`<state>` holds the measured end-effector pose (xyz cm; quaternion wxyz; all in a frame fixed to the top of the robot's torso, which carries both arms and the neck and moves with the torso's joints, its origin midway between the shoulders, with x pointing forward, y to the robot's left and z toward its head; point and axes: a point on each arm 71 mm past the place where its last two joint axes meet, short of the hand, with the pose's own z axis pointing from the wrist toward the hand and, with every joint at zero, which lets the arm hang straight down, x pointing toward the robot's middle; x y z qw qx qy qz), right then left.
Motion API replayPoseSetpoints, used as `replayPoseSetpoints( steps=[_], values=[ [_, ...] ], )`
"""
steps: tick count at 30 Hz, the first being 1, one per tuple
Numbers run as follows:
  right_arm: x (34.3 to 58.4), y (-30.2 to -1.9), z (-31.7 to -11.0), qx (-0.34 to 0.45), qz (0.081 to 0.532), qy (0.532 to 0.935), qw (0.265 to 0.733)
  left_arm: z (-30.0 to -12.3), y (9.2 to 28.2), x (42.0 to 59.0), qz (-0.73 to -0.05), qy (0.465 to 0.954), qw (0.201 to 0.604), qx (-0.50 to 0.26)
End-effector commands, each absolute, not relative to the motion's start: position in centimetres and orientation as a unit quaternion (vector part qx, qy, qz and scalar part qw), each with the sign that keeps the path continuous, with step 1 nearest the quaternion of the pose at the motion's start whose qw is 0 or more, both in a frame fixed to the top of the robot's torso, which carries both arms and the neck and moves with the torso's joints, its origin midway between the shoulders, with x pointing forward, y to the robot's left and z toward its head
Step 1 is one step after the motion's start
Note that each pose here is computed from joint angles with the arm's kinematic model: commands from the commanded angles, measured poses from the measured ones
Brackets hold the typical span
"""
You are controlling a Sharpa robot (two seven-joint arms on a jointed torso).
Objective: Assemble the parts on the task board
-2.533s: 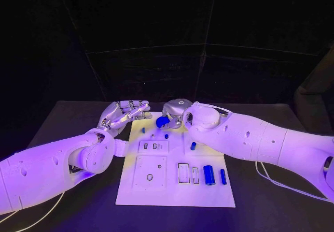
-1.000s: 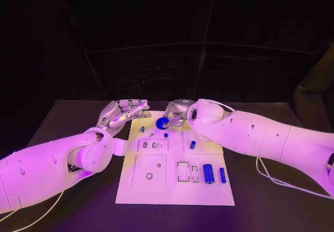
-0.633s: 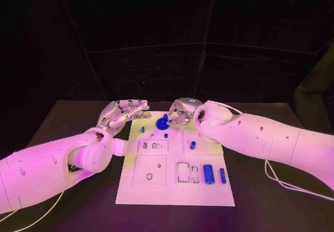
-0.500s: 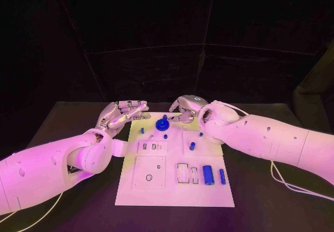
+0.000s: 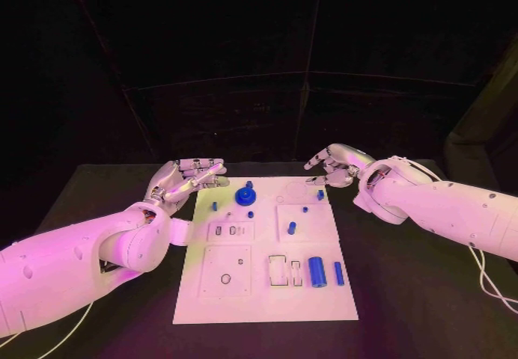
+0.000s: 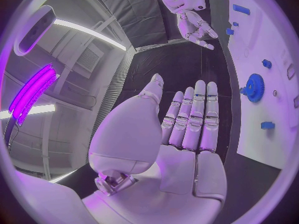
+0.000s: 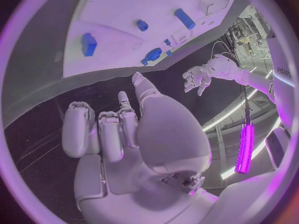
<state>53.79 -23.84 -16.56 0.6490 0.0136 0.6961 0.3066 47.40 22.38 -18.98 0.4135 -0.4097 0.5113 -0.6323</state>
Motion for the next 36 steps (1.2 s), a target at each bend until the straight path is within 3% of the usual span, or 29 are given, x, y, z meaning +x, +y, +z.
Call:
replayPoseSetpoints(
  steps=[1, 9, 20, 36],
  values=[
    [53.7, -24.8, -16.9, 0.017, 0.324, 0.715, 0.619, -18.9, 22.1, 47.4, -0.640, 0.512, 0.406, -0.405],
    [54.1, -26.9, -18.1, 0.028, 0.305, 0.724, 0.618, -19.0, 22.0, 47.6, -0.640, 0.512, 0.405, -0.405],
    [53.9, -27.1, -20.5, 0.035, 0.300, 0.739, 0.603, -19.1, 21.9, 47.8, -0.639, 0.513, 0.405, -0.405],
    [54.1, -27.2, -21.3, 0.039, 0.294, 0.743, 0.599, -19.3, 22.0, 47.8, -0.637, 0.514, 0.406, -0.406]
  ],
)
